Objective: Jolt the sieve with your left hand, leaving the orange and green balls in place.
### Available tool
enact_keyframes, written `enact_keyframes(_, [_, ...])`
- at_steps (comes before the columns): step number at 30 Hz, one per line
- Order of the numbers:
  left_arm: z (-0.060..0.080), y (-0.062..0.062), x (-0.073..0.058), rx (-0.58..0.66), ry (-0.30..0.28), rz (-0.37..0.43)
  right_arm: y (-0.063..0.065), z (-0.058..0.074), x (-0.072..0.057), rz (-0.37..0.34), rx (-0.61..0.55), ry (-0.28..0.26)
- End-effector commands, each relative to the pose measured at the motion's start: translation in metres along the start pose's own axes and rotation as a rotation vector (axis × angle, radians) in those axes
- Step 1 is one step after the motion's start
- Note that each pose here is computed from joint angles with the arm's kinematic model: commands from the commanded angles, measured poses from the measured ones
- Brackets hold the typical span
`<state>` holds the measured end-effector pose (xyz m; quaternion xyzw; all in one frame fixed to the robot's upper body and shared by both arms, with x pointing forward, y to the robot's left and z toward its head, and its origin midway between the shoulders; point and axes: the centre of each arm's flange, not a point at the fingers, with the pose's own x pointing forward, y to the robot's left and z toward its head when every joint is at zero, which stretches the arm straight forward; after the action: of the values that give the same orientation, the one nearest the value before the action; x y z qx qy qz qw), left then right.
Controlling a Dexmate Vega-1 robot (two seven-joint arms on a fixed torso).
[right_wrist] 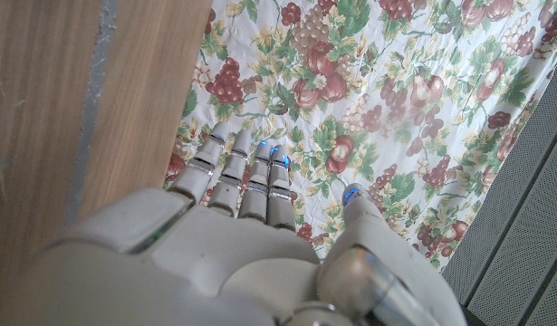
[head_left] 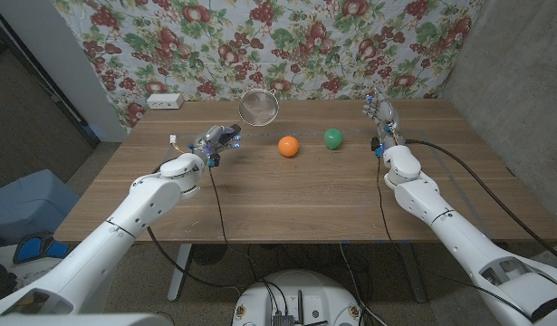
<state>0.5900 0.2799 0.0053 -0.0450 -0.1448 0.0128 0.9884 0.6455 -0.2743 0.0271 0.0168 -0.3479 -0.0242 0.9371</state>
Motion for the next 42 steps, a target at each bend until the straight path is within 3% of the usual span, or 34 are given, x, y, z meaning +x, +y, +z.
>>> enact_keyframes(1, [-0.006,0.001,0.002,0.027,0.124,0.02,-0.001,-0.002,0.004,-0.006,0.003,0.004])
enact_keyframes(10, [-0.008,0.004,0.004,0.02,0.115,0.006,0.002,-0.001,0.005,-0.006,-0.002,0.003])
enact_keyframes(31, [-0.004,0.009,0.014,0.013,-0.239,-0.199,0.01,0.003,0.002,-0.012,-0.012,-0.003])
enact_keyframes(42, [0.005,0.007,0.017,0.055,-0.342,-0.281,0.012,0.002,0.003,-0.012,-0.008,0.001])
